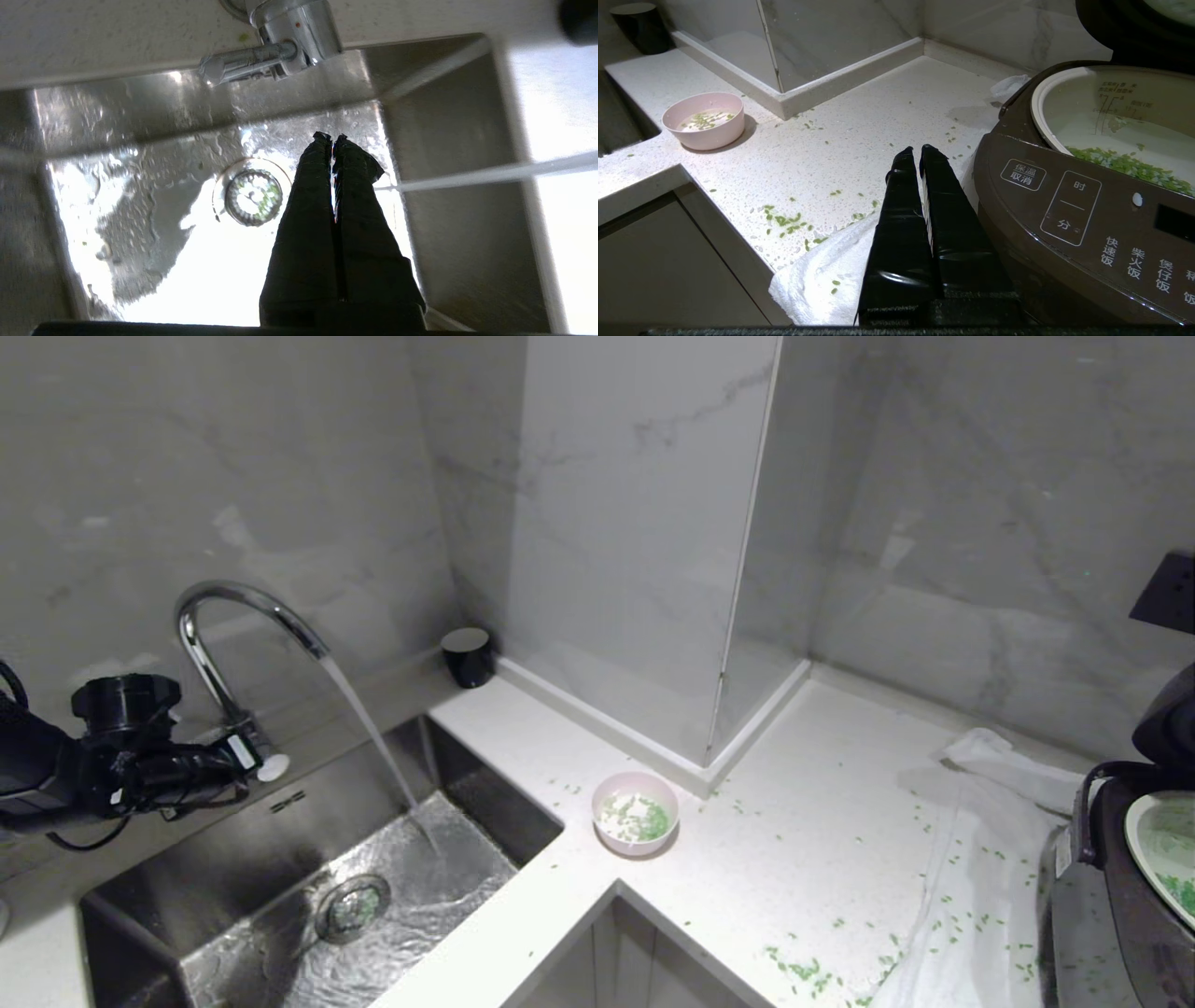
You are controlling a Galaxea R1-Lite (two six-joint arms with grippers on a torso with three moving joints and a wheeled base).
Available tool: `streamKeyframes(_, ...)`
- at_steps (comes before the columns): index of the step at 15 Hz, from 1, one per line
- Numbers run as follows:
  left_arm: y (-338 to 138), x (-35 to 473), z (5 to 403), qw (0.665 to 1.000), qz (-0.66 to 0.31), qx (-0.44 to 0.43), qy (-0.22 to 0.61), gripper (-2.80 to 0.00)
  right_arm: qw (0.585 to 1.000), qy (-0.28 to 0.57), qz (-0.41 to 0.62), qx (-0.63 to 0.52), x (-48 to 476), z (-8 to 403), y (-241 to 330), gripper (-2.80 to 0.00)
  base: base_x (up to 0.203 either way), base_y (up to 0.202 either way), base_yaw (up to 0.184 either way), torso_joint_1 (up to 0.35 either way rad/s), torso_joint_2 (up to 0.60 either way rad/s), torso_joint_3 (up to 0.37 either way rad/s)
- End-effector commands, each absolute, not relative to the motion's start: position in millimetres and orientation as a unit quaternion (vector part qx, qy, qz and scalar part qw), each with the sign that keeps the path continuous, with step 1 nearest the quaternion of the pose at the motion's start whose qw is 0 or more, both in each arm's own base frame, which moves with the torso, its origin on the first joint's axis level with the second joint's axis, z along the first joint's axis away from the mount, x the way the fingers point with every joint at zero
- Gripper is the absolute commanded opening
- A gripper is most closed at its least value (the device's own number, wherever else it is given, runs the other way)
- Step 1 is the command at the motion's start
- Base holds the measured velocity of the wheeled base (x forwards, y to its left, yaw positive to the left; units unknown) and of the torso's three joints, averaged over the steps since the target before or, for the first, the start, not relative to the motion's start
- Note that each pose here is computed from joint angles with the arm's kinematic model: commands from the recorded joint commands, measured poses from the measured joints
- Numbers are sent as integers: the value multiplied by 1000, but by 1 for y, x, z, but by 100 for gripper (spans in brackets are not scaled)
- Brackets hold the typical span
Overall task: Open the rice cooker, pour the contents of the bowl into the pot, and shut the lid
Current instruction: Turn off the tap
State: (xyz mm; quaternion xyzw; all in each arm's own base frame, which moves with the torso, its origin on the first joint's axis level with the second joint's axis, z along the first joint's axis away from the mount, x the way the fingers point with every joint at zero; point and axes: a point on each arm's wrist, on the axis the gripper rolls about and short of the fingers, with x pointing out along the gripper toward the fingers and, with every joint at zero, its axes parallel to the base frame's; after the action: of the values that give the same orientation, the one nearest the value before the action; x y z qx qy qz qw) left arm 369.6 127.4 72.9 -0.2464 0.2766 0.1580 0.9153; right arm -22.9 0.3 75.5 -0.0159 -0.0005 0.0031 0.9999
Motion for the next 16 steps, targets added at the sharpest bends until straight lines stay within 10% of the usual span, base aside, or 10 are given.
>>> streamKeyframes(1, 139, 382, 50, 910, 167, -243, 290, -280, 1000, 1, 4, -16, -23, 75, 0, -280, 0, 0, 0, 0, 0, 0)
streamKeyframes(16, 152, 393, 102, 925, 192, -226, 237, -280, 1000, 1, 3, -16, -23, 75, 0, -280, 0, 0, 0, 0, 0, 0)
